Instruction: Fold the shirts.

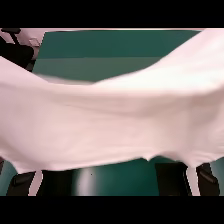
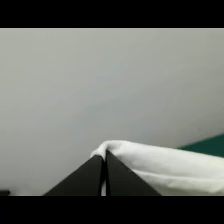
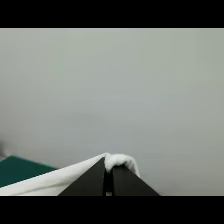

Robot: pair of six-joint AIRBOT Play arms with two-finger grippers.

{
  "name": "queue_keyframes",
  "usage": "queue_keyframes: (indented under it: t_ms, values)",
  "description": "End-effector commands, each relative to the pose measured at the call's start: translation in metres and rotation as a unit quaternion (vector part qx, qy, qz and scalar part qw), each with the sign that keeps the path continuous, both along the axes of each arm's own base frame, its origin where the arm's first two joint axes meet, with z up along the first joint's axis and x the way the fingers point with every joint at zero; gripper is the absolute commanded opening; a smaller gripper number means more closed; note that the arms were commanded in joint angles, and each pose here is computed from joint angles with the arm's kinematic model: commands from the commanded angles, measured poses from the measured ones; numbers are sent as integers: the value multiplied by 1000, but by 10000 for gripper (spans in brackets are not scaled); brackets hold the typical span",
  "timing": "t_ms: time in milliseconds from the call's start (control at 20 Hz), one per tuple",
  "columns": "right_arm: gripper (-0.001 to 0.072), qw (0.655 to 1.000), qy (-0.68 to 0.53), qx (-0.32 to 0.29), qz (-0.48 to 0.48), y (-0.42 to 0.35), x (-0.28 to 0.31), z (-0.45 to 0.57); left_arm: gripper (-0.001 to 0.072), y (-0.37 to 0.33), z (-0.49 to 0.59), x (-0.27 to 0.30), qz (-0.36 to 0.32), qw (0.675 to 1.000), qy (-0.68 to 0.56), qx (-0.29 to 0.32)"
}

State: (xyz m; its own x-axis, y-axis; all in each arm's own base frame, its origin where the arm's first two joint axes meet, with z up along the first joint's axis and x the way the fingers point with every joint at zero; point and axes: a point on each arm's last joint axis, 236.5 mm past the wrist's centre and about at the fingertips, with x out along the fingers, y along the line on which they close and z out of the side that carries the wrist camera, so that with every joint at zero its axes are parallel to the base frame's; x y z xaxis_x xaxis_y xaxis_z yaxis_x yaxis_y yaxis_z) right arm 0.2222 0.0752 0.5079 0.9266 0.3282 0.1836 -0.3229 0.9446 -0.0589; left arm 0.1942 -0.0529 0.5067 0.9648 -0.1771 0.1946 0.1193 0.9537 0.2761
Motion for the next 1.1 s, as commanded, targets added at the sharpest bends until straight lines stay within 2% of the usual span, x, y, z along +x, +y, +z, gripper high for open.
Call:
queue_keyframes:
  t_ms: [0, 100, 350, 550, 700, 850, 1050]
  values:
    - [22, 985, 150, 47, 66, -18, 54, -81, 21, -5, -94, 54, -52, 987, 140, -55]
    - [22, 964, 226, 98, 103, -26, 92, -139, 21, -3, -153, 87, -74, 972, 197, -100]
    - [22, 925, 331, 125, 136, -24, 181, -281, 21, 8, -279, 159, -100, 948, 256, -159]
    - [22, 916, 362, 160, 73, -49, 240, -348, 21, 13, -340, 219, -79, 952, 267, -130]
    - [23, 907, 381, 167, 69, -59, 266, -372, 21, 18, -375, 257, -46, 950, 271, -149]
    - [22, 903, 388, 165, 84, -63, 286, -375, 21, 13, -400, 270, -50, 941, 293, -161]
    - [22, 885, 418, 173, 113, -68, 286, -393, 21, 29, -407, 274, -17, 944, 293, -148]
